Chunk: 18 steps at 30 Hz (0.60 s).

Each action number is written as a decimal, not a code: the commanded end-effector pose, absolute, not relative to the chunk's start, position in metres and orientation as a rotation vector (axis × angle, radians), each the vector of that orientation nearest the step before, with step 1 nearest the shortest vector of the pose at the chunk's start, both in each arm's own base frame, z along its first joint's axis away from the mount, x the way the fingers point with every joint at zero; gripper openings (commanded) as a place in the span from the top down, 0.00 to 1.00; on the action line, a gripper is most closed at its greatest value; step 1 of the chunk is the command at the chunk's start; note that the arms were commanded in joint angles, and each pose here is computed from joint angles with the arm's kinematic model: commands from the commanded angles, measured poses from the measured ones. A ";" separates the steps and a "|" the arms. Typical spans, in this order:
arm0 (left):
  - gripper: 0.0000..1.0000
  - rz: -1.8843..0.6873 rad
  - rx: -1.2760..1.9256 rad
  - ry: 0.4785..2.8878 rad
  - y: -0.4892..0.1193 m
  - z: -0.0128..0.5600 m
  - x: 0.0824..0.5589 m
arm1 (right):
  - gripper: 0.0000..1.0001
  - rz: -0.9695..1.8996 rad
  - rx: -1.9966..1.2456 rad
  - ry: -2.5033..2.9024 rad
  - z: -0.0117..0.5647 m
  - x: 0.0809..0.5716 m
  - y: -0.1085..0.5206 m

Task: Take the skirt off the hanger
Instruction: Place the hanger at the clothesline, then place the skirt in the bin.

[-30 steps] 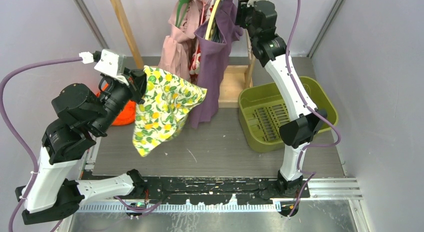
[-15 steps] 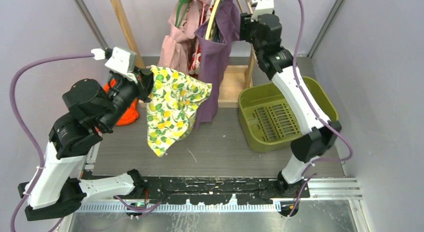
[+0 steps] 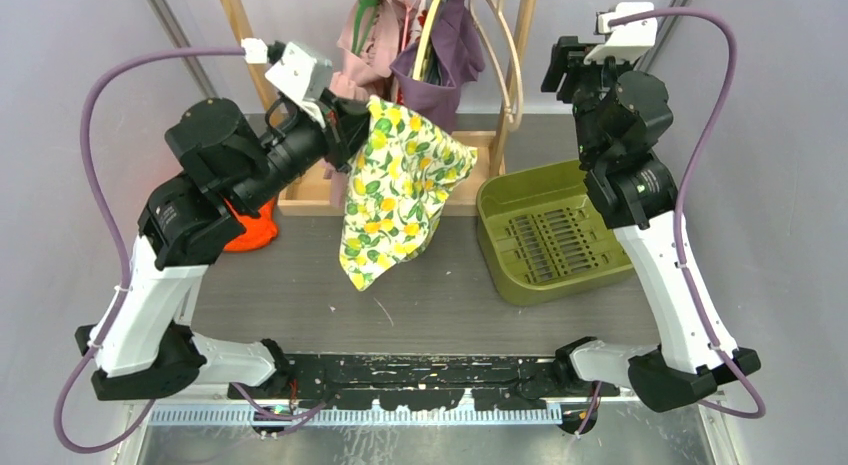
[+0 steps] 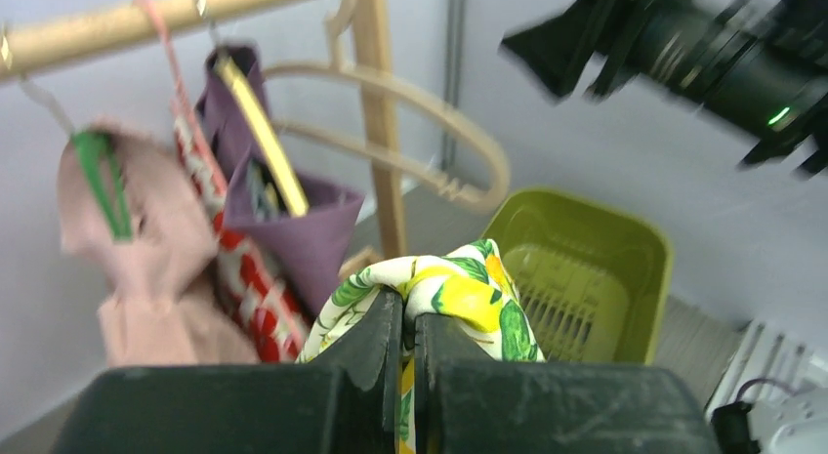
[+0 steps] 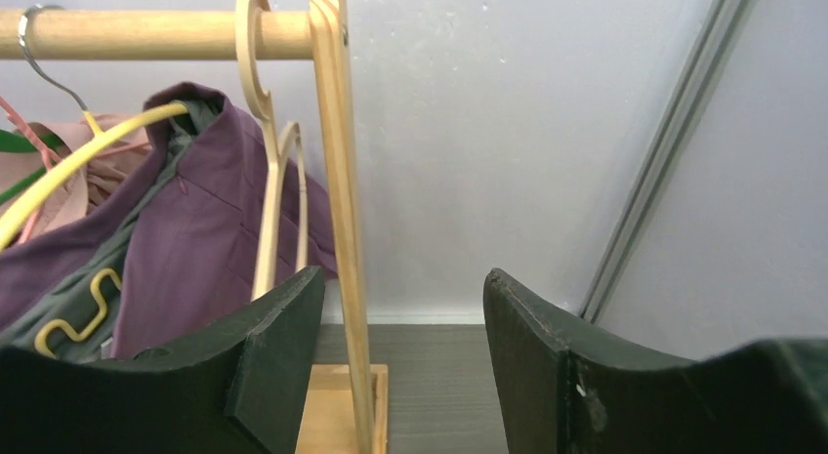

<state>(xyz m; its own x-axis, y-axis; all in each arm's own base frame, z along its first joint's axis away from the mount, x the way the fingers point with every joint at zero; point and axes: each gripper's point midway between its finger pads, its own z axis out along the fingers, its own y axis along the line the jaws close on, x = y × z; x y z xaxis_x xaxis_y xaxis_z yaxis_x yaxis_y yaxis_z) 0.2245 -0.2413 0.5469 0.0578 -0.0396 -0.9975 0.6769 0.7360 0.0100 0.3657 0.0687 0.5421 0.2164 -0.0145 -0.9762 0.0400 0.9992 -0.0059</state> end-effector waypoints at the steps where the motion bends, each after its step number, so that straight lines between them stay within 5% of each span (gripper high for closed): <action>1: 1.00 -0.805 0.568 1.108 -0.260 0.640 0.196 | 0.34 -0.081 0.044 1.337 0.540 0.359 0.058; 9: 0.98 -0.988 0.674 1.025 -0.321 0.657 0.197 | 0.34 -0.120 0.034 1.361 0.530 0.357 0.053; 18: 0.98 -1.052 0.797 1.142 -0.393 0.596 0.230 | 0.33 -0.226 0.029 1.346 0.541 0.337 0.032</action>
<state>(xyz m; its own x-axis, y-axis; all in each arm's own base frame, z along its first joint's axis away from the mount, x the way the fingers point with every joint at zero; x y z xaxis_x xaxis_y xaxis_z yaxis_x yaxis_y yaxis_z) 0.2390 -0.3778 0.5876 0.0708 -0.1927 -0.9787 0.9107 0.4127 -0.0154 0.3642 0.0556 0.5086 0.1302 -0.1200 -0.9842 0.1037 0.9889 -0.1069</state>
